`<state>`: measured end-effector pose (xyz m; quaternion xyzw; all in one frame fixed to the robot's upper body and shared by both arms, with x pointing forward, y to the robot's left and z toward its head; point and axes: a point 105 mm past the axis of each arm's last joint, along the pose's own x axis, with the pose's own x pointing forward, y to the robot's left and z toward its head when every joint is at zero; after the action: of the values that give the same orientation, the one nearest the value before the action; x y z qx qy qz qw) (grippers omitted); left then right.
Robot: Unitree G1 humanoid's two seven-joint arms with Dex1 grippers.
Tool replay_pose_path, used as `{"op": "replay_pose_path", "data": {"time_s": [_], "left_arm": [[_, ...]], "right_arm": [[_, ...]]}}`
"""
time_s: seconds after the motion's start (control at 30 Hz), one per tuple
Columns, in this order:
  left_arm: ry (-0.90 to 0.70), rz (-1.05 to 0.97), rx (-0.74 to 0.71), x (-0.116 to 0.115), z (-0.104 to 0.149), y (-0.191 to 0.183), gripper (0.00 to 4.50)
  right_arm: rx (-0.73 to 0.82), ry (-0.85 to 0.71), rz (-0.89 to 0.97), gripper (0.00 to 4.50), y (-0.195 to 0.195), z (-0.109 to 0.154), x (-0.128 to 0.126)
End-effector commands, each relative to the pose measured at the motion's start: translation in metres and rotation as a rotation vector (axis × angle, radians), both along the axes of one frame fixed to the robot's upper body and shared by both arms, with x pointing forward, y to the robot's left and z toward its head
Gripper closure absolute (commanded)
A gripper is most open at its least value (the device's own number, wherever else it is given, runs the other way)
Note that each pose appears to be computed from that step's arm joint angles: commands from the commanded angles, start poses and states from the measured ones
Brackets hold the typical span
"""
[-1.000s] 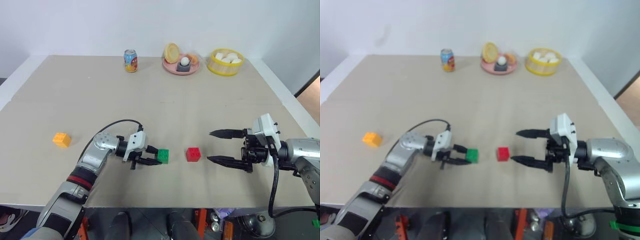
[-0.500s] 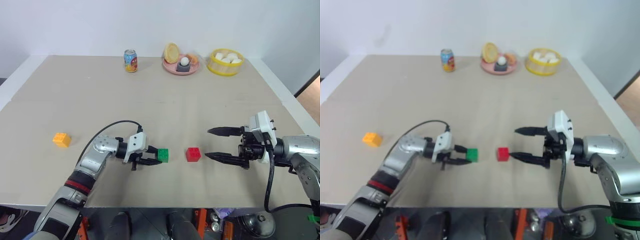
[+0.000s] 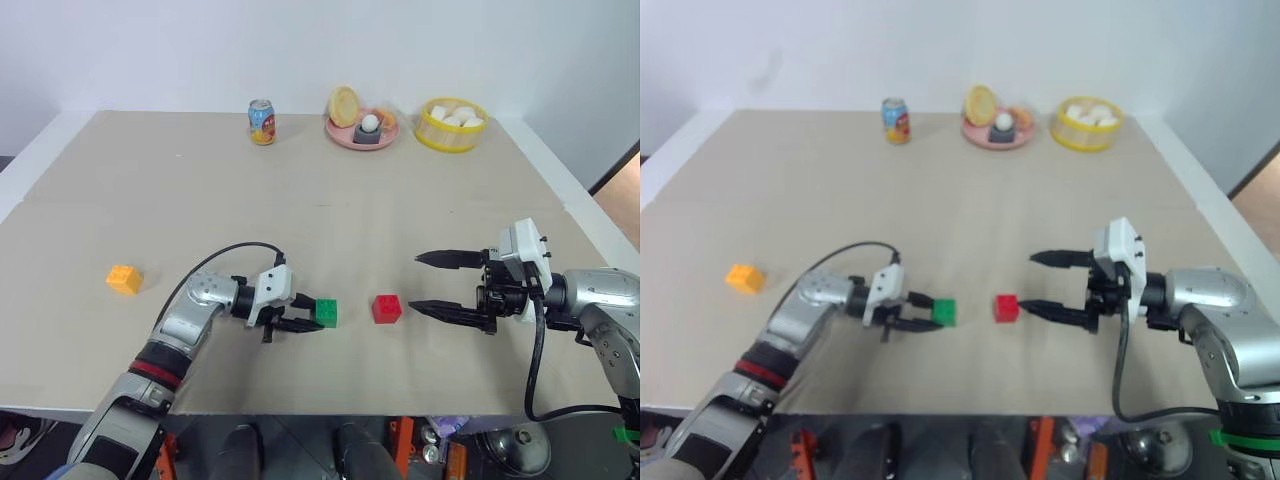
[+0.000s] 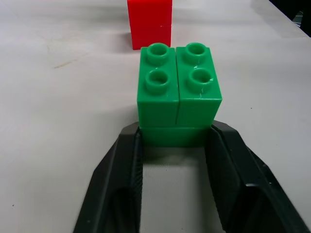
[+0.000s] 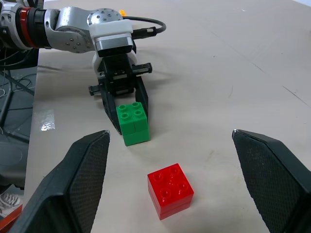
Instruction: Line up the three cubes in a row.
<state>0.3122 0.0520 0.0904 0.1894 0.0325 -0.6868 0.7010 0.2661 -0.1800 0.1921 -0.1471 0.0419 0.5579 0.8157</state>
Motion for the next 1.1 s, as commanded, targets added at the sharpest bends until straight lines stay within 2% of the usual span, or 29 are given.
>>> {"op": "replay_pose_path", "data": {"time_s": [0.03,0.13,0.63,0.93,1.1], "left_arm": [[-0.040,0.045,0.012,0.010,0.002,0.002,1.22],[-0.060,0.055,0.004,0.011,0.004,0.002,0.23],[-0.024,0.055,-0.016,0.001,0.007,0.013,0.23],[0.103,-0.048,-0.022,-0.024,0.014,0.009,0.23],[0.102,0.018,-0.021,-0.015,0.011,0.001,0.23]], "right_arm": [[0.002,-0.039,0.007,0.33,0.002,0.008,0.001],[0.002,-0.041,0.007,0.33,0.002,0.009,0.002],[0.001,-0.052,0.016,0.33,0.001,0.012,0.010],[-0.003,-0.057,0.018,0.33,0.000,0.013,0.012],[-0.004,-0.063,0.014,0.33,-0.002,0.014,0.013]]}}
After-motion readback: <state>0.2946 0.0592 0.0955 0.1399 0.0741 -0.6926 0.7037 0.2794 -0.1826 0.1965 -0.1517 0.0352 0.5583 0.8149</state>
